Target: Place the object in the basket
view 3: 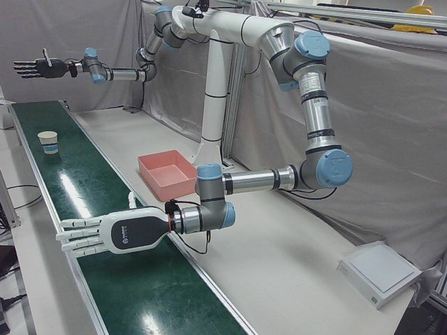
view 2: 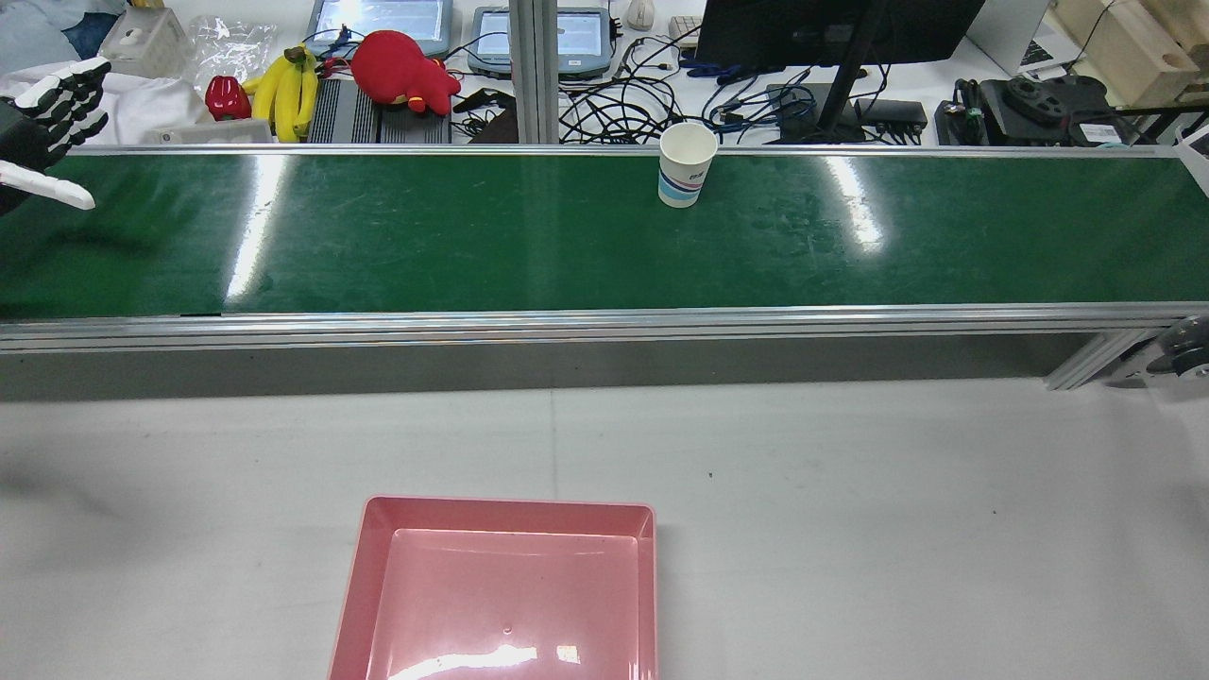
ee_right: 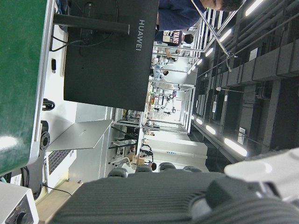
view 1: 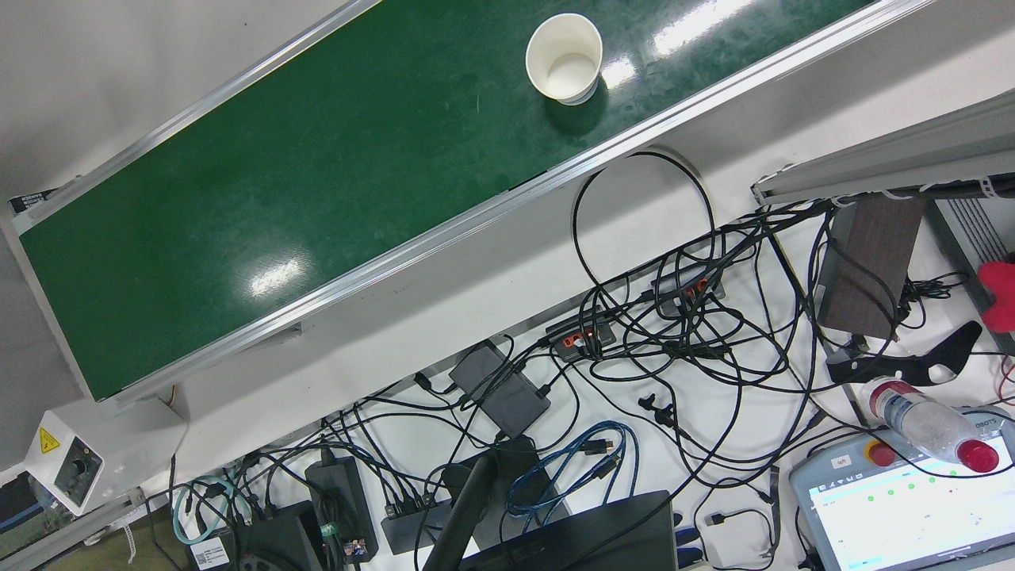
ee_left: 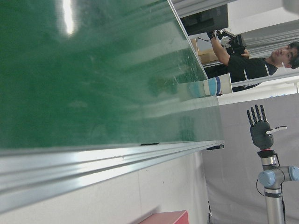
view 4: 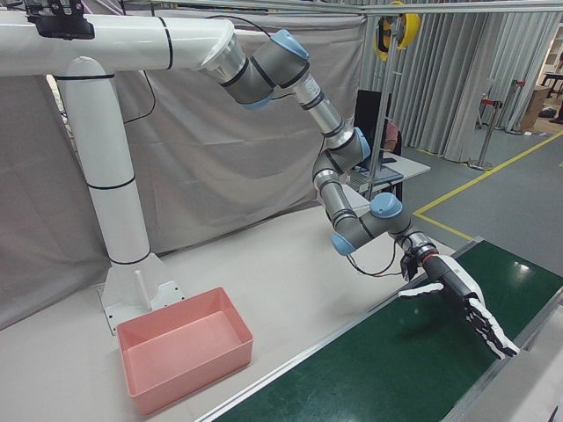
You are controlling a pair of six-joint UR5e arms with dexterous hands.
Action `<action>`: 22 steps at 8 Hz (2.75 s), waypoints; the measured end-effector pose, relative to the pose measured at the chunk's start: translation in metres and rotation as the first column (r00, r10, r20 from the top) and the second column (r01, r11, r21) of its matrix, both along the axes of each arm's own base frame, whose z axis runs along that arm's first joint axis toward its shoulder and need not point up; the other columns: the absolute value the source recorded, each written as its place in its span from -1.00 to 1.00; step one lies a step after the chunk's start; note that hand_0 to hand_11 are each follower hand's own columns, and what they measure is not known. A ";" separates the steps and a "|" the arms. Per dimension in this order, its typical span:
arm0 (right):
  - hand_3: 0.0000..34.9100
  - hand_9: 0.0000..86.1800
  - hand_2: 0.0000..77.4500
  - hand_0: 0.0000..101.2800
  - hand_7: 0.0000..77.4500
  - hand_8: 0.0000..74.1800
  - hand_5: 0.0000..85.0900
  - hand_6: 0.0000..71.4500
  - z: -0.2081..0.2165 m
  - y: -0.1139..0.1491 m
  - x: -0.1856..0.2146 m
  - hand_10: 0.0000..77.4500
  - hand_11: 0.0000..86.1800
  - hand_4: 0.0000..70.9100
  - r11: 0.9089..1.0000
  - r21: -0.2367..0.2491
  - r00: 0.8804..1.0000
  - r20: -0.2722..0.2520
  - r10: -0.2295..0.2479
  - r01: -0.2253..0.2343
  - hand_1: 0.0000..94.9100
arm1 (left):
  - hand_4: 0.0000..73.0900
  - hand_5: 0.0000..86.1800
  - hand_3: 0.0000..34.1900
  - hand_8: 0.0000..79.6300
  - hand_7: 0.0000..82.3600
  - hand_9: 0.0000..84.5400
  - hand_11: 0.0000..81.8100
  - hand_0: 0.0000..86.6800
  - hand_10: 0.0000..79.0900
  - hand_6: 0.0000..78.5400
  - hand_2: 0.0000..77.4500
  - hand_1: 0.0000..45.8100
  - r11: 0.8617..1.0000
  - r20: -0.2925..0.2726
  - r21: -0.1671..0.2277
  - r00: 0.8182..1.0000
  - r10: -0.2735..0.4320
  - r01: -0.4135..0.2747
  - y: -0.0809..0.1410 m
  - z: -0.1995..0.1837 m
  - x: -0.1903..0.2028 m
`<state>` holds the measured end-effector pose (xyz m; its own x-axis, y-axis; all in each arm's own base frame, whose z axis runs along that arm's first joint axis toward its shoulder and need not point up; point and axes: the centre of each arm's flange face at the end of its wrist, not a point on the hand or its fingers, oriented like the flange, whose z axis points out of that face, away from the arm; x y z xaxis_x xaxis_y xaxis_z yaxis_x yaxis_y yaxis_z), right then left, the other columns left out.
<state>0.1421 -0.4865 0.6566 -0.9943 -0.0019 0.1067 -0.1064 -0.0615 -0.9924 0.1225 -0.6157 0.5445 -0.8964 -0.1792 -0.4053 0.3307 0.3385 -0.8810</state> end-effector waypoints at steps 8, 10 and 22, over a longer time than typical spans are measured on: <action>-1.00 -1.00 -0.99 -1.00 -0.99 -1.00 -1.00 -1.00 -0.001 0.000 0.000 -1.00 -1.00 -1.00 1.000 0.002 1.000 0.000 0.000 0.000 -1.00 | -0.97 -0.68 -0.78 -1.00 -0.99 -0.99 -0.88 0.25 -0.94 -0.99 -0.99 -0.62 1.000 -0.003 0.025 1.000 0.006 -0.006 0.006 -0.024 0.002; -1.00 -1.00 -0.99 -1.00 -0.99 -1.00 -1.00 -1.00 -0.001 0.000 0.000 -1.00 -1.00 -1.00 1.000 0.002 1.000 0.000 0.000 0.000 -1.00 | -0.97 -0.68 -0.87 -1.00 -0.99 -0.99 -0.88 0.25 -0.94 -0.99 -0.99 -0.62 1.000 -0.001 0.022 1.000 0.006 -0.006 0.006 -0.023 0.002; -1.00 -1.00 -0.99 -1.00 -0.99 -1.00 -1.00 -1.00 0.000 0.000 0.000 -1.00 -1.00 -1.00 1.000 0.000 1.000 0.000 0.000 0.000 -1.00 | -0.97 -0.68 -0.87 -1.00 -0.99 -0.99 -0.88 0.25 -0.94 -0.99 -0.99 -0.62 1.000 -0.010 0.025 1.000 0.004 -0.004 0.004 -0.027 0.000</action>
